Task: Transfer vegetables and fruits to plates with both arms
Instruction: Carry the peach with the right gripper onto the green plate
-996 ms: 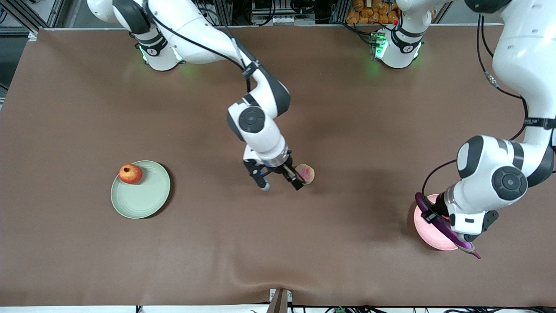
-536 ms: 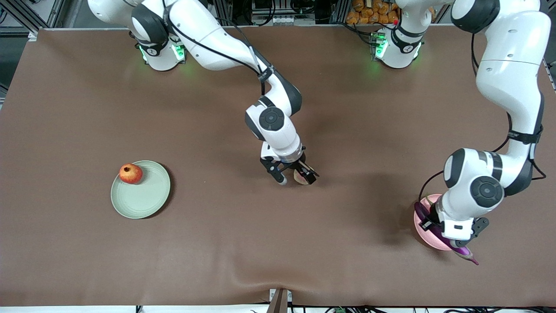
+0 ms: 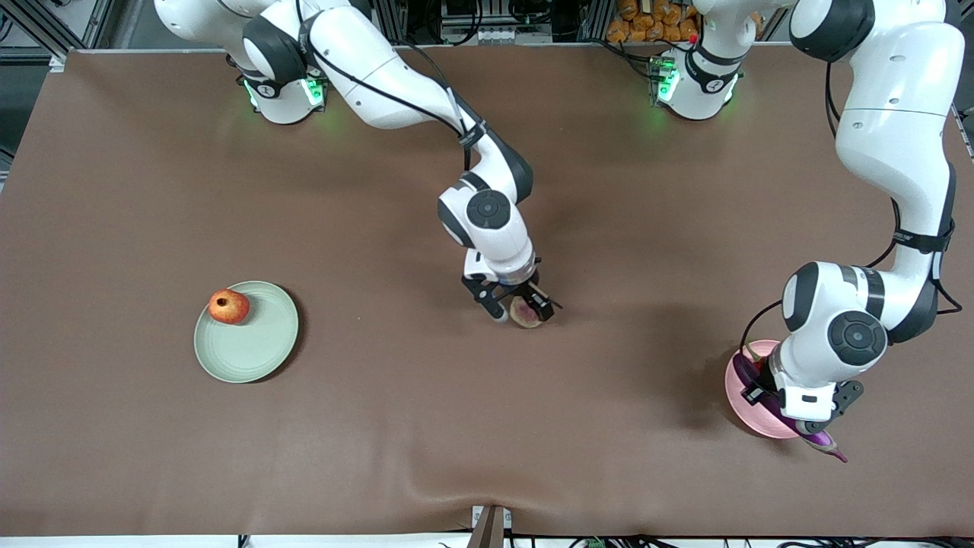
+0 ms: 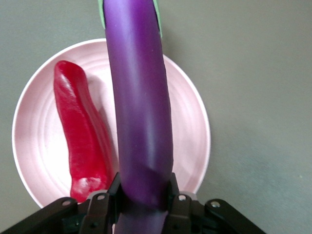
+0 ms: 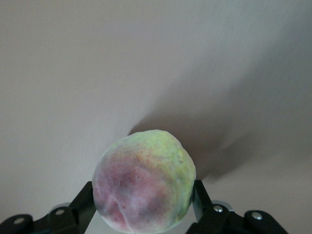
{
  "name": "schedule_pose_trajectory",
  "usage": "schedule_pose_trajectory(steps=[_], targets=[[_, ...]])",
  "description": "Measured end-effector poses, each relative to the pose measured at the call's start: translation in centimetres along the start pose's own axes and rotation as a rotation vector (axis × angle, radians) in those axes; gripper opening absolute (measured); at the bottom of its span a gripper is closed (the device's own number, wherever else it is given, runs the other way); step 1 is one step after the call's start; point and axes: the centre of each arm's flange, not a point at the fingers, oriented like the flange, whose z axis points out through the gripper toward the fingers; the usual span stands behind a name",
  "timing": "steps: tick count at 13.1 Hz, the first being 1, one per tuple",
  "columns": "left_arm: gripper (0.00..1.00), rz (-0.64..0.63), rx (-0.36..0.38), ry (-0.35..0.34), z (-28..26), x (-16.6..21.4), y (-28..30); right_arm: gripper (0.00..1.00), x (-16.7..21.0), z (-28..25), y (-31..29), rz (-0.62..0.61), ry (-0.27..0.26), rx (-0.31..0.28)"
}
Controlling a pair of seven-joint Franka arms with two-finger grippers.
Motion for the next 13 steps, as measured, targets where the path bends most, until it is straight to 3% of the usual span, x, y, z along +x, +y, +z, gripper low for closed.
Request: schedule_pose_trajectory(steps=[1, 2, 4, 7, 8, 13], targets=[[0.38, -0.014, -0.004, -0.011, 0.3, 0.2, -0.3, 0.83, 2.0, -1.1, -0.2, -0.011, 0.003, -0.055], [0.44, -0.023, -0.006, -0.019, 0.5, 0.3, -0.6, 0.83, 4.5, -2.9, -0.4, -0.018, -0.002, -0.109], [0.65, -0.030, -0.008, -0.021, 0.5, 0.5, -0.7, 0.83, 10.2, -8.1, -0.6, -0.041, -0.031, -0.196], [0.94, -0.035, -0.009, -0.021, 0.5, 0.5, -0.7, 0.82, 18.9, -16.0, 0.4, -0.112, -0.089, -0.259], [1.00, -0.037, -0.012, -0.018, 0.3, 0.7, -0.8, 0.82, 22.1, -17.7, 1.3, -0.141, -0.108, -0.276], [1.00, -0.043, -0.026, 0.004, -1.3, 1.4, -0.6, 0.82, 36.6, -18.3, 8.0, -0.263, -0.184, -0.306]])
